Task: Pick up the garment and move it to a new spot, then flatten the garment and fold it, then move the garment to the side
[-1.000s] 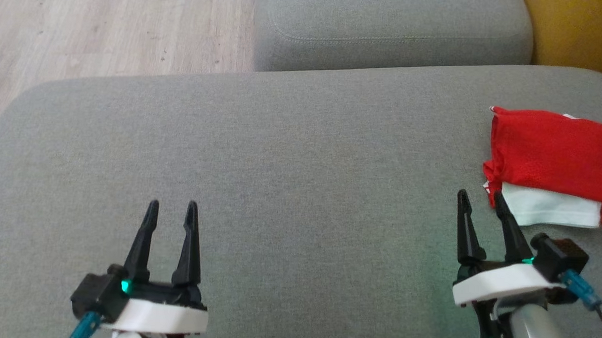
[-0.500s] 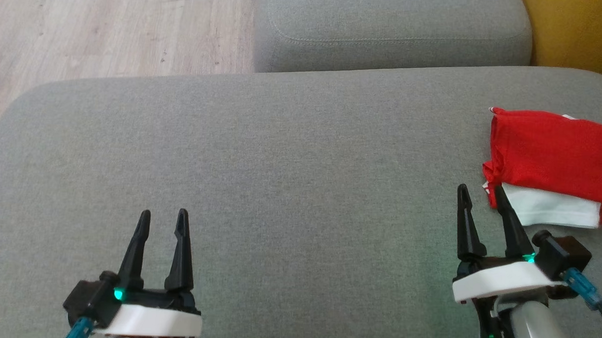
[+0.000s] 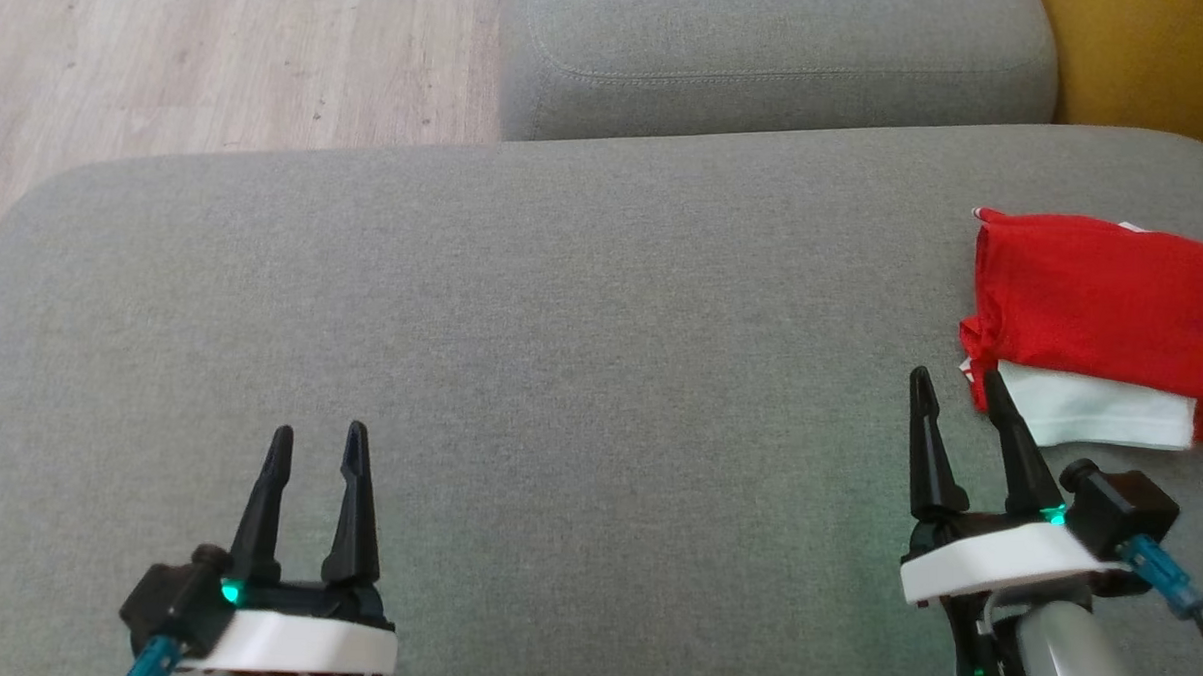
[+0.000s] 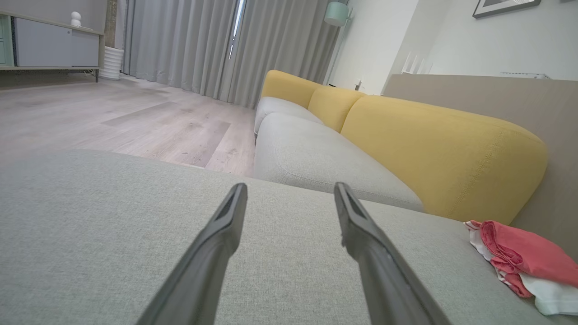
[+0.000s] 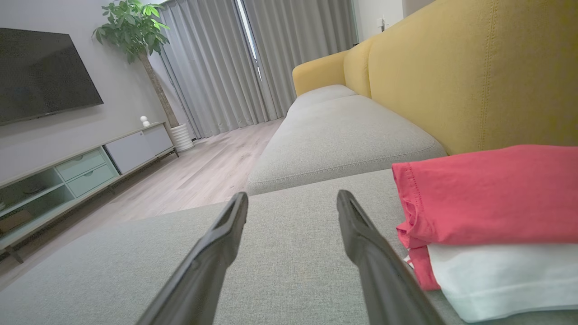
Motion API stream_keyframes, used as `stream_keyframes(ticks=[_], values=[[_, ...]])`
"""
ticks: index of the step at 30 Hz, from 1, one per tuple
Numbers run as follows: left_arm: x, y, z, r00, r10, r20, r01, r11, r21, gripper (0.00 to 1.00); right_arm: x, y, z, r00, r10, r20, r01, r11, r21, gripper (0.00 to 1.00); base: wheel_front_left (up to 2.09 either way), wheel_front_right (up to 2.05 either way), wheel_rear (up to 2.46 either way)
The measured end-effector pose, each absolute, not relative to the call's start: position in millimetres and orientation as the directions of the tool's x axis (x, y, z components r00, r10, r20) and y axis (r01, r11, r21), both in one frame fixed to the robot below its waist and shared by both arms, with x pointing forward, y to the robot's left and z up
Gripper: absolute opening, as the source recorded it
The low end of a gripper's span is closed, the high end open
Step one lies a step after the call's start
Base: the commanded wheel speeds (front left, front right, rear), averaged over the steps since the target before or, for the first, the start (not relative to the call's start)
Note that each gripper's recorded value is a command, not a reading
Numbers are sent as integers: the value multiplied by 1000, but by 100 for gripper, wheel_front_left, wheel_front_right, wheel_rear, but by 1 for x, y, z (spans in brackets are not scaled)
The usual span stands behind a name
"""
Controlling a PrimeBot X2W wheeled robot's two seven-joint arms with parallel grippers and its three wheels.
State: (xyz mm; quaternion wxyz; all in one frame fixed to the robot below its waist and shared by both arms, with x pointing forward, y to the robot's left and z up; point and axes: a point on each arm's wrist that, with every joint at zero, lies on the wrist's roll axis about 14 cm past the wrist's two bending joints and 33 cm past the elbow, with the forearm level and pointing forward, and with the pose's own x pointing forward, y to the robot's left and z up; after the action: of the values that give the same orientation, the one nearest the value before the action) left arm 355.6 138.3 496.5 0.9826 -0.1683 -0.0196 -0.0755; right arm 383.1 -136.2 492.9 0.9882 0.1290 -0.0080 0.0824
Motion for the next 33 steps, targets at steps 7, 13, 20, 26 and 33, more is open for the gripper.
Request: stream_keyframes(ticks=[7, 13, 20, 26, 33], values=[[347, 139, 472, 990, -140, -13, 127, 931, -341, 0, 371, -138, 465, 987, 155, -49, -137, 956, 261, 0, 0, 0, 0], [337, 141, 452, 988, -127, -83, 86, 919, -384, 0, 354, -143, 439, 981, 138, -135, -91, 947, 307, 0, 0, 0, 0], [338, 144, 451, 989, -114, -94, 61, 893, -445, 0, 355, -146, 439, 983, 119, -142, -58, 926, 373, 0, 0, 0, 0], [338, 146, 449, 989, -104, -107, 37, 867, -497, 0, 356, -151, 440, 984, 100, -147, -28, 903, 429, 0, 0, 0, 0], [339, 149, 449, 990, -88, -114, 10, 833, -553, 0, 359, -156, 442, 986, 79, -147, 3, 871, 491, 0, 0, 0, 0]])
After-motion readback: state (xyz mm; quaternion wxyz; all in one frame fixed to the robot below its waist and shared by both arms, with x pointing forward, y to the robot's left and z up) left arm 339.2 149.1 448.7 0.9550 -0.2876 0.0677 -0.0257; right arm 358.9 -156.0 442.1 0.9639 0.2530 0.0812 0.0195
